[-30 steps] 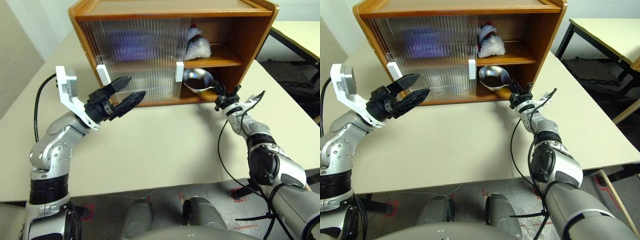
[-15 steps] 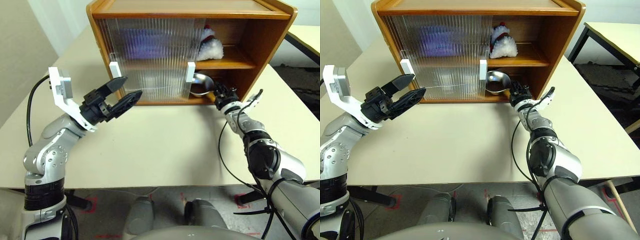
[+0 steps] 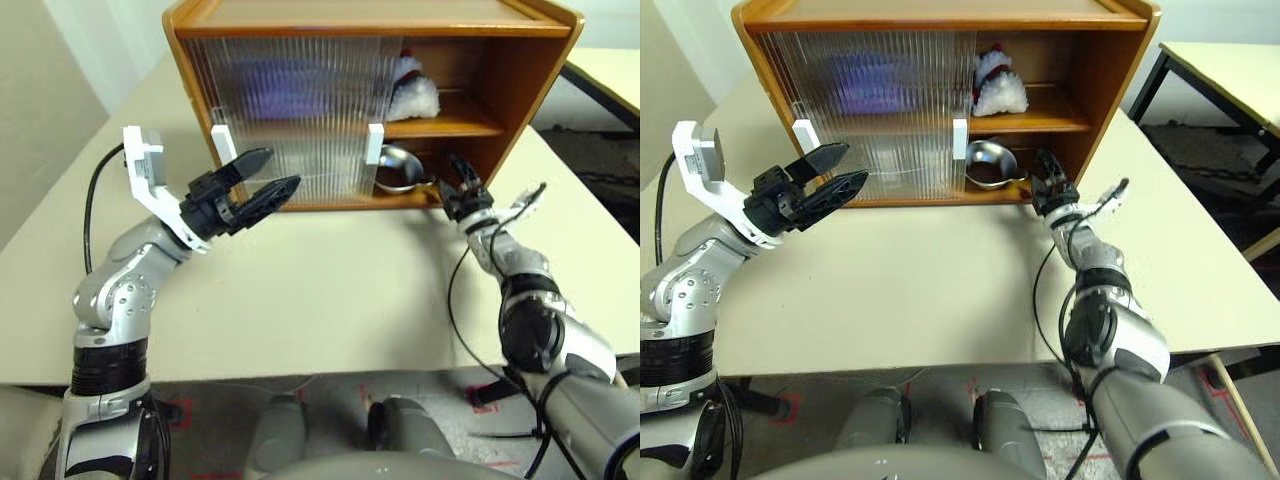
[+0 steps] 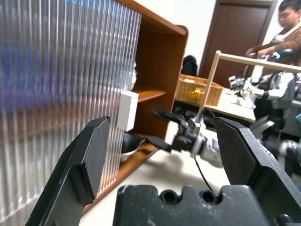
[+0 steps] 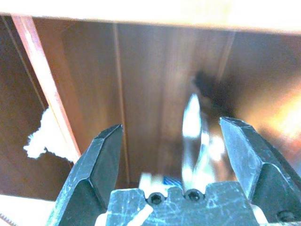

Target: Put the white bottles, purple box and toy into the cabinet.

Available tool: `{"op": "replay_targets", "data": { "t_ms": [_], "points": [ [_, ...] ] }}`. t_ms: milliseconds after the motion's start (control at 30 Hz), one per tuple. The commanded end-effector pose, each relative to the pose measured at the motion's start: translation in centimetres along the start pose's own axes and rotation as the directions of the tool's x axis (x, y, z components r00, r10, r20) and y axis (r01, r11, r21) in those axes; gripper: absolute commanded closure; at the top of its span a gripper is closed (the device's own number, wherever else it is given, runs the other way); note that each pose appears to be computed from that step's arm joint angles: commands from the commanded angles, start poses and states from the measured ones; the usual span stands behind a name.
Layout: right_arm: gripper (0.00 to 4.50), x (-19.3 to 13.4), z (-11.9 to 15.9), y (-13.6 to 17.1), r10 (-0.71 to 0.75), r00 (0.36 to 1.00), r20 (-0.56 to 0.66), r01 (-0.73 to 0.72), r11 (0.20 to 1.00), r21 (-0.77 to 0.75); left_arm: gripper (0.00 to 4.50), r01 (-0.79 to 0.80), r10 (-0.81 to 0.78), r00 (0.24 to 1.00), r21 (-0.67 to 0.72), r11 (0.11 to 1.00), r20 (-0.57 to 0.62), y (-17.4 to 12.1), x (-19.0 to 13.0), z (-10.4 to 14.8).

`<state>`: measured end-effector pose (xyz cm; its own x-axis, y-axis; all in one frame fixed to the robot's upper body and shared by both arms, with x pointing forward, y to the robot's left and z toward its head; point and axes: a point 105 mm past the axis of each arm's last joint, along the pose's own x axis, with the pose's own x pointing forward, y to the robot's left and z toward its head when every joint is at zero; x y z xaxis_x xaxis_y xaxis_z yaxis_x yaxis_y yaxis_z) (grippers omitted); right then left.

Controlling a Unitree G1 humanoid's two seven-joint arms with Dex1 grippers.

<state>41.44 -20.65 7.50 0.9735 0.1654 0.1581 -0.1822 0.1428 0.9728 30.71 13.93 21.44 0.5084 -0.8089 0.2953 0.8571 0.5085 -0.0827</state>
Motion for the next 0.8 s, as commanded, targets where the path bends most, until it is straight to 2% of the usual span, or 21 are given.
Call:
{"op": "replay_targets", "data": {
  "t_ms": [33,133,200,267,300,367,433,533,633,800],
  "points": [
    [0.02,-1.4,-0.7,0.5,-0.005,0.999,-0.054,0.004,1.0,-0.012,0.0,0.026,-0.026,1.0,-0.003,1.0,-0.011,0.1,0.6,-0.6],
    [0.02,-2.9,-1.5,1.4,-0.004,0.995,-0.095,-0.001,0.999,-0.052,0.0,0.04,-0.04,0.999,-0.005,0.999,-0.014,0.1,0.8,-0.7],
    [0.02,-4.2,-2.7,2.5,0.003,0.983,-0.184,-0.046,0.972,-0.229,0.0,0.044,-0.044,0.999,-0.004,0.999,-0.013,0.2,0.9,-0.7],
    [0.02,-5.6,-5.0,4.0,0.019,0.942,-0.335,-0.194,0.845,-0.499,0.0,0.048,-0.048,0.999,-0.002,0.999,-0.02,0.4,0.8,-0.8],
    [0.02,-6.2,-6.2,4.7,0.02,0.917,-0.397,-0.269,0.767,-0.583,0.0,0.051,-0.051,0.998,-0.001,0.999,-0.024,0.4,0.8,-0.9],
    [0.02,-7.3,-8.0,5.5,0.009,0.869,-0.495,-0.405,0.587,-0.701,0.0,0.052,-0.052,0.998,-0.001,0.999,-0.027,0.5,0.7,-0.9],
    [0.02,-7.8,-9.2,6.1,0.021,0.841,-0.541,-0.487,0.466,-0.739,0.0,0.051,-0.051,0.998,-0.001,0.999,-0.027,0.6,0.7,-1.0],
    [0.63,-7.9,-10.5,6.9,0.036,0.816,-0.577,-0.556,0.322,-0.767,0.0,0.048,-0.048,0.999,0.002,0.999,-0.026,0.7,0.6,-0.9],
    [1.73,-7.4,-12.3,7.9,0.064,0.79,-0.609,-0.609,0.19,-0.77,0.0,0.04,-0.04,0.999,0.005,0.999,-0.027,0.8,0.3,-0.8],
    [3.63,-5.7,-14.5,9.1,0.102,0.788,-0.607,-0.614,0.061,-0.787,0.0,0.017,-0.017,0.999,0.013,1.0,-0.036,0.9,-0.4,-0.8]
  ]
}}
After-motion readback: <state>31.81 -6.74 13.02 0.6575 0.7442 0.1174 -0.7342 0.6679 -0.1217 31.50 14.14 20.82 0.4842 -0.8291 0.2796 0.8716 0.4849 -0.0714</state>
